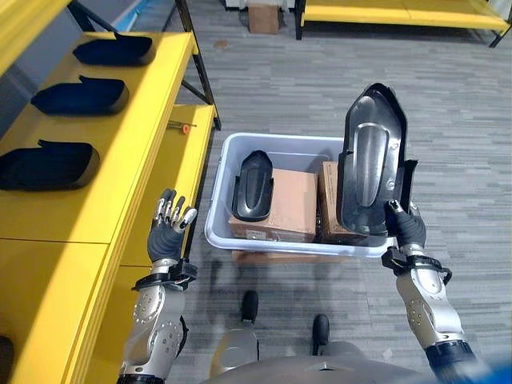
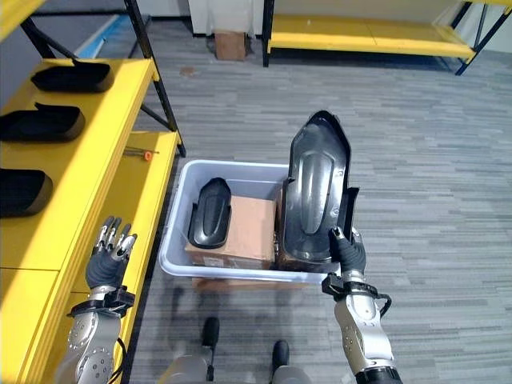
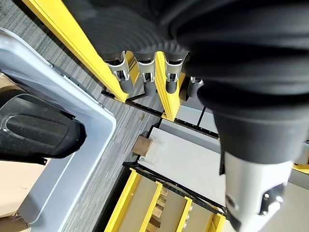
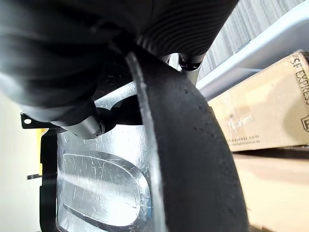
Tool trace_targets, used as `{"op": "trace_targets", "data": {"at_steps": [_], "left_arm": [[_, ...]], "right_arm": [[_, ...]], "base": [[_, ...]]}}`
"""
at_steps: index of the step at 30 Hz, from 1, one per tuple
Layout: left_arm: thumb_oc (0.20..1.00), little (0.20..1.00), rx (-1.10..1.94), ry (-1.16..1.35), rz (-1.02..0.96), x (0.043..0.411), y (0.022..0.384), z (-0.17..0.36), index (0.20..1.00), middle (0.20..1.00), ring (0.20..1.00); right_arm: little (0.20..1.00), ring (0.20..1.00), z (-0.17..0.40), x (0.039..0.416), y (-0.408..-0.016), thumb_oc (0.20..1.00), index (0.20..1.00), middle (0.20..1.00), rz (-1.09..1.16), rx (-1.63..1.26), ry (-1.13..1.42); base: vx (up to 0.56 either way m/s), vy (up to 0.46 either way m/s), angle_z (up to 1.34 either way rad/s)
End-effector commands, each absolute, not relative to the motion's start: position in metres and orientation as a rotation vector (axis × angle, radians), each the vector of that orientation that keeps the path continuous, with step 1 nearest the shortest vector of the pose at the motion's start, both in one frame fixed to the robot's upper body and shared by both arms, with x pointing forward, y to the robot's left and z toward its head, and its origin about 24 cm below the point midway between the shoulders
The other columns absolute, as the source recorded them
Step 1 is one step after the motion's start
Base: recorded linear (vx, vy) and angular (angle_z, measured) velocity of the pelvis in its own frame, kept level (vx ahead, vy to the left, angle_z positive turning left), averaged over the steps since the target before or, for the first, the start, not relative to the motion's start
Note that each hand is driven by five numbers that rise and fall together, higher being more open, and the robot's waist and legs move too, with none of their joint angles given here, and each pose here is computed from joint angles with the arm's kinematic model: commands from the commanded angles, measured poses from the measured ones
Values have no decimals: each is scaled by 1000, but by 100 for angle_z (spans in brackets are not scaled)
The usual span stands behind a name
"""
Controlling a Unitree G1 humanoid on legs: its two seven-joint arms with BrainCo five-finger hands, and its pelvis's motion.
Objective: Move parts from the plastic box to the shelf.
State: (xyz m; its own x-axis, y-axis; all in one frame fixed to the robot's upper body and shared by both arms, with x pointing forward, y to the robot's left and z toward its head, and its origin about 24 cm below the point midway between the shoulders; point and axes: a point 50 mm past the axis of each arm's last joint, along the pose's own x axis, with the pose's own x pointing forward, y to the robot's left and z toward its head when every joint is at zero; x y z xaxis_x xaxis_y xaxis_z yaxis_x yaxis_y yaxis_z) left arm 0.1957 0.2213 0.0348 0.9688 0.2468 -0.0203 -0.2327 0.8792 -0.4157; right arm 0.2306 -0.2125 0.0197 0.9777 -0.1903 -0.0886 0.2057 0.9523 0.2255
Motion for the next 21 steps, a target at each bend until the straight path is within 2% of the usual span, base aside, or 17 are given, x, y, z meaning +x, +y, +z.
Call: {"op": "trace_targets", "data": {"at_steps": [1,9,14,16,19,21], "left_arm": [[1000,1000,-373,-72,255,197,234,39,1000,1000,1000],[1000,1000,-361,-48,279,191,236,35,1000,1000,1000],[1000,1000,-369,-57,303,189,238,37,1000,1000,1000],[1000,1000,-413,-55,271,199,227,36,1000,1000,1000],[1000,1000,-410,-47,235,203,222,35,1000,1000,1000],[1000,1000,-416,-20,204,200,216,30,1000,1000,1000]], "right_arm": [[200,200,56,239,-210,200,200,200,-134,292,-115],[200,200,54,238,-195,200,200,200,-38,318,-82],[200,200,65,248,-180,200,200,200,69,314,-98],[200,200,95,265,-174,200,200,200,126,282,-219],[200,200,103,266,-177,200,200,200,115,244,-259],[200,200,76,242,-187,200,200,200,76,281,-163]], "base": [[0,0,0],[-6,-48,0],[-128,-185,-2],[-436,-375,84],[-198,-163,175],[-177,-61,161]]}}
